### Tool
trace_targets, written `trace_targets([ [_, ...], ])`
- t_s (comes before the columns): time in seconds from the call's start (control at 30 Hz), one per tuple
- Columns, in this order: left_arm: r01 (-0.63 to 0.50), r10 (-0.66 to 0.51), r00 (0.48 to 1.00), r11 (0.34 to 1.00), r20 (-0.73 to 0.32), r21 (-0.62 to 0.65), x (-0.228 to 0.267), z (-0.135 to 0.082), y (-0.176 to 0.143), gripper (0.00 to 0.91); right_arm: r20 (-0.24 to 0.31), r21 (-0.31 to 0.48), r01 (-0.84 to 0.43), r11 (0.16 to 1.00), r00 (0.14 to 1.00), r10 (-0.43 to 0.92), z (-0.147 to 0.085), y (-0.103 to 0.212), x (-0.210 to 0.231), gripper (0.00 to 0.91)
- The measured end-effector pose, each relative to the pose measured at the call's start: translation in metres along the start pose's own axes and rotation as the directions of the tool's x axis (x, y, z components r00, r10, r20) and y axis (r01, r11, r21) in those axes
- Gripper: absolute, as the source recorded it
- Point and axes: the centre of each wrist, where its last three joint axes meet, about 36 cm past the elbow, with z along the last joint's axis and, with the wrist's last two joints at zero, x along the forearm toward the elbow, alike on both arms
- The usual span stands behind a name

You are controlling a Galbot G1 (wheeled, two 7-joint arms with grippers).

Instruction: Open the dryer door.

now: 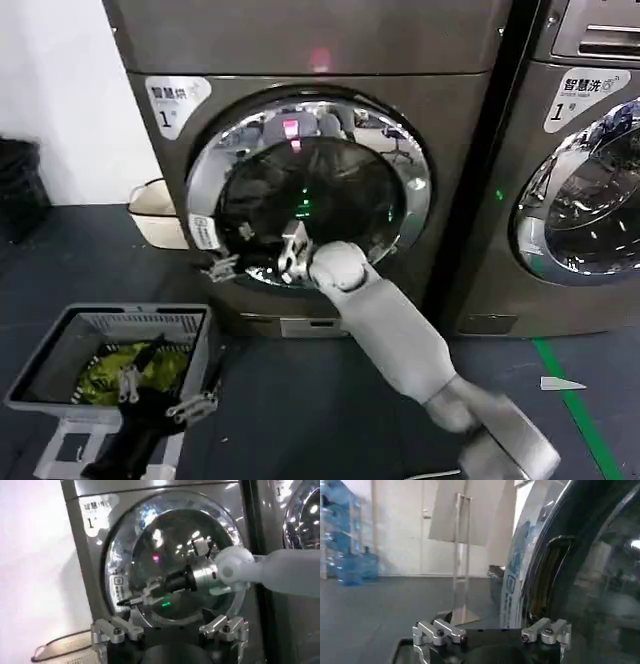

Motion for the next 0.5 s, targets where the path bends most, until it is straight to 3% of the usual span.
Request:
trace_targets([
  [0.27,-0.02,0.018,0.999,0.999,0.035,0.049,0.003,0.008,0.037,0.907,0.013,-0.012,0.085,0.996,0.996,-0.085,0.001,0.008,0.026,0.907],
  [0.5,0.083,-0.083,0.997,0.995,0.008,0.049,0.012,0.013,0.075,0.907,0.036,0.006,0.211,0.978,0.977,-0.211,-0.008,0.02,0.05,0.907],
])
